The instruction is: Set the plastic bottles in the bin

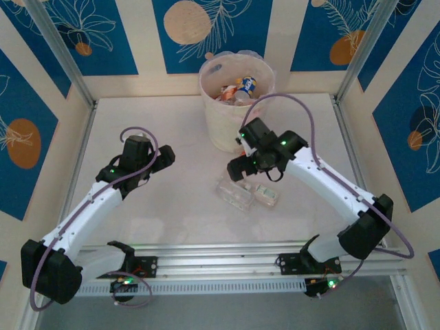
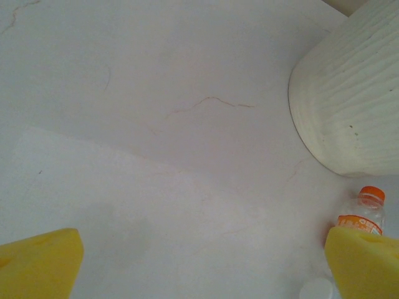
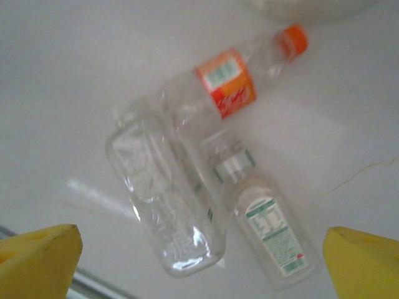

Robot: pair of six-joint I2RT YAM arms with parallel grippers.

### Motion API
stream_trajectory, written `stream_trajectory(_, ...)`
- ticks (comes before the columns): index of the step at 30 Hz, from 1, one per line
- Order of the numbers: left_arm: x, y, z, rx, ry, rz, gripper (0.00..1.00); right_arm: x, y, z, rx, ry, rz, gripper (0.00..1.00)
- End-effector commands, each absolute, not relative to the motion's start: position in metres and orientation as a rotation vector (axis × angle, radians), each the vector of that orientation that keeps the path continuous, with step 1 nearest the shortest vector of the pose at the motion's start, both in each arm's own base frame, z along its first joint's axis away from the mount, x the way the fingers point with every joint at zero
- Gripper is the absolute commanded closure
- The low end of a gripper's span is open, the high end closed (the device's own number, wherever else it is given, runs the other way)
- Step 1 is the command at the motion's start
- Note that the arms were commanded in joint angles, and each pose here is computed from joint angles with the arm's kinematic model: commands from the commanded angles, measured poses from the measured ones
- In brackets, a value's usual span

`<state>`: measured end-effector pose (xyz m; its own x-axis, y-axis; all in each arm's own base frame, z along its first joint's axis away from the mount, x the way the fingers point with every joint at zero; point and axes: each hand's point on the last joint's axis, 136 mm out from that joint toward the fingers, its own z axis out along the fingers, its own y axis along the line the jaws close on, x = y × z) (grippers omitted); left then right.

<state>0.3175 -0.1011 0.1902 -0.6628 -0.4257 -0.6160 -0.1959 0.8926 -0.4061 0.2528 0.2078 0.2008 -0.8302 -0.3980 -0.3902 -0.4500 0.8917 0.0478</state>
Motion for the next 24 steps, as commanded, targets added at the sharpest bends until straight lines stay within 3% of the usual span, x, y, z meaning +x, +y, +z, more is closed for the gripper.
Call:
stream_trajectory(1, 0.321, -0.096, 0.194, -0.435, 2.282, -0.378, 0.01, 0.230, 0.216, 0.172, -0.720, 2.793, 0.178, 0.01)
stream_trajectory(9, 0.323, -0.097, 0.193, -0.431, 2.287, -0.372, 0.01, 0.222, 0.239, 0.132, -0.930, 2.837, 0.056, 0.00)
stream_trajectory(15, 0.323, -0.096, 0.192, -0.430, 2.290, -0.363, 0.00, 0.223, 0.245, 0.112, -1.010, 2.872, 0.014, 0.08)
stream_trajectory(24, 0.323, -0.095, 0.192, -0.428, 2.293, -0.348, 0.01, 0.228, 0.245, 0.092, -1.037, 2.912, -0.026, 0.10)
